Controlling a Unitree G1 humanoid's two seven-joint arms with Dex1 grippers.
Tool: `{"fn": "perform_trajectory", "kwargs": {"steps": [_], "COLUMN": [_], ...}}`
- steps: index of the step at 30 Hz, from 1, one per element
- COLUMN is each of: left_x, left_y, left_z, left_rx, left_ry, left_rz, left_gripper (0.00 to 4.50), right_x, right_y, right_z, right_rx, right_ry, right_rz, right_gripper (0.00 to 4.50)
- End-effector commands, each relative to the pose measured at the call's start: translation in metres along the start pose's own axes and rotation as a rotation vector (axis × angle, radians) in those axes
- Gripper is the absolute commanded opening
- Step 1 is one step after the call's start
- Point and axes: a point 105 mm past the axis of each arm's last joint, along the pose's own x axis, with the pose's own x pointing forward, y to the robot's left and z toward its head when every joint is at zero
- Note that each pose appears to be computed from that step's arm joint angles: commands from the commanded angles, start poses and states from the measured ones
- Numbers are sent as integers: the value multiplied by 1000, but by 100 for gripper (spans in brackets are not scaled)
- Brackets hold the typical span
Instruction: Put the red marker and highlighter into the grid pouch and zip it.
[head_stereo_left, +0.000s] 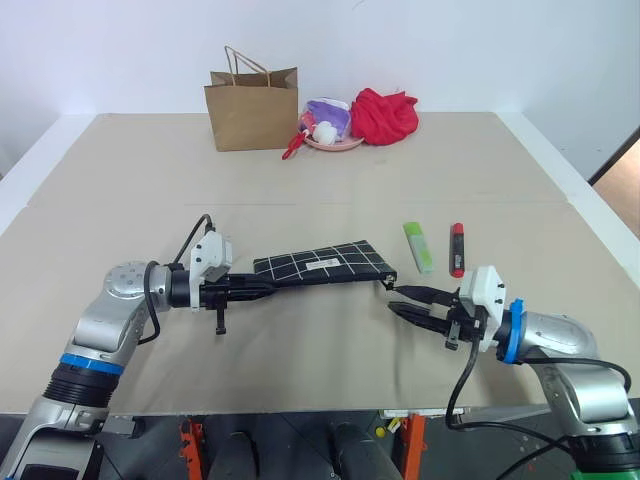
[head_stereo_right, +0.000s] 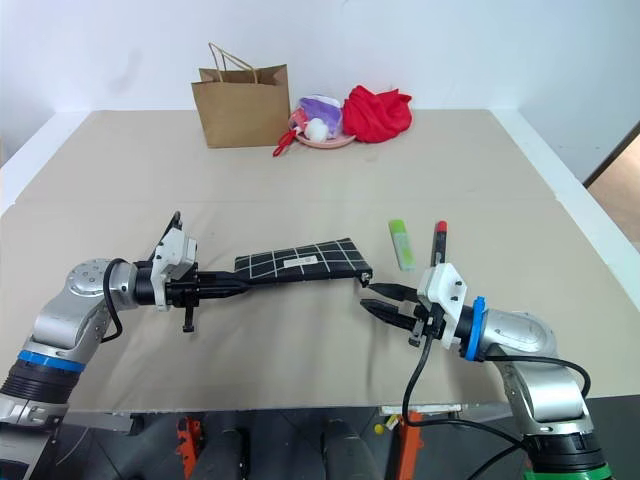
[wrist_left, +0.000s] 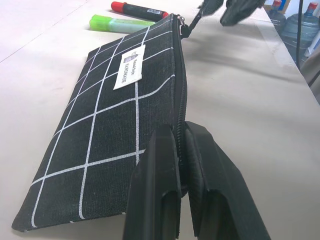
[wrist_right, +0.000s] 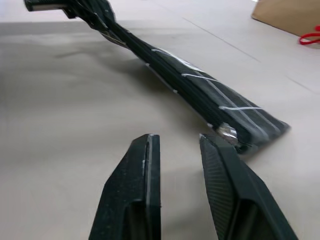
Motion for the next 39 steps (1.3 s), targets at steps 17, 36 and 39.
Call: {"fn": "perform_trajectory", "kwargs": {"steps": [17, 36, 39], "left_x": [-3, 0, 0], "left_y": [0, -2, -2], "left_z": [11, 12, 12], "left_rx": [36, 33, 34], "left_ry": [-26, -41, -42], "left_rz": [-4, 0, 0], "left_gripper": [0, 0, 0], "right_x": [-18, 7, 9], "right_y": [-20, -6, -6], "right_z": [2, 5, 6], "right_rx": [7, 62, 65], "right_ry": [-33, -87, -90], "right_rz": [-89, -9, -6], "right_gripper": [157, 157, 42]}}
